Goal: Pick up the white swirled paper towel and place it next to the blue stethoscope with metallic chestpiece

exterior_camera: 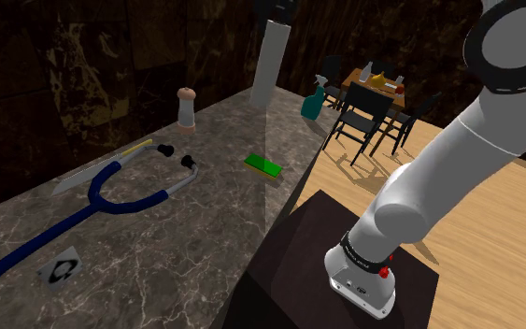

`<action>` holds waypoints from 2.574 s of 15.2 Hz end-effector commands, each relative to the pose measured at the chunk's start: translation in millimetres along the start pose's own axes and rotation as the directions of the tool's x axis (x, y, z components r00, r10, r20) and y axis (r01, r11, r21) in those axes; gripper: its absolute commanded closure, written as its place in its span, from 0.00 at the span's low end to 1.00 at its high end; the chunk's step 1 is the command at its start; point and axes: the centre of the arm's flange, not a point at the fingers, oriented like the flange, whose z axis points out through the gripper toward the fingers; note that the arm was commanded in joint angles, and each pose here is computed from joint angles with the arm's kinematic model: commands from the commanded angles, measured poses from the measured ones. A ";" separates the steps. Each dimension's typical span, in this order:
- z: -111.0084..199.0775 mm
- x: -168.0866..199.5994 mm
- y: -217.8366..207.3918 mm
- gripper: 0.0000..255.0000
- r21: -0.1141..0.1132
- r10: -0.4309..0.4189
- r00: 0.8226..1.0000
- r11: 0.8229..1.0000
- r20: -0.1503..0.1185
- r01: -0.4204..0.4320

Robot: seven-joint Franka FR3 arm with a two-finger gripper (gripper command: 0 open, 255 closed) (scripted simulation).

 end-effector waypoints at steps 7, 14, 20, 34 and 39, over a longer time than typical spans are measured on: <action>7.7 -98.6 -42.1 1.00 -0.001 0.000 1.000 1.000 0.000 0.000; 40.0 -110.0 -45.5 1.00 -0.001 0.000 1.000 1.000 0.000 0.000; 71.6 -108.7 -43.8 1.00 -0.001 0.000 1.000 1.000 0.000 0.000; 145.3 -105.8 -39.8 1.00 -0.001 0.000 1.000 1.000 0.000 0.000; 171.7 -104.7 -38.4 1.00 -0.001 0.000 1.000 1.000 0.000 0.000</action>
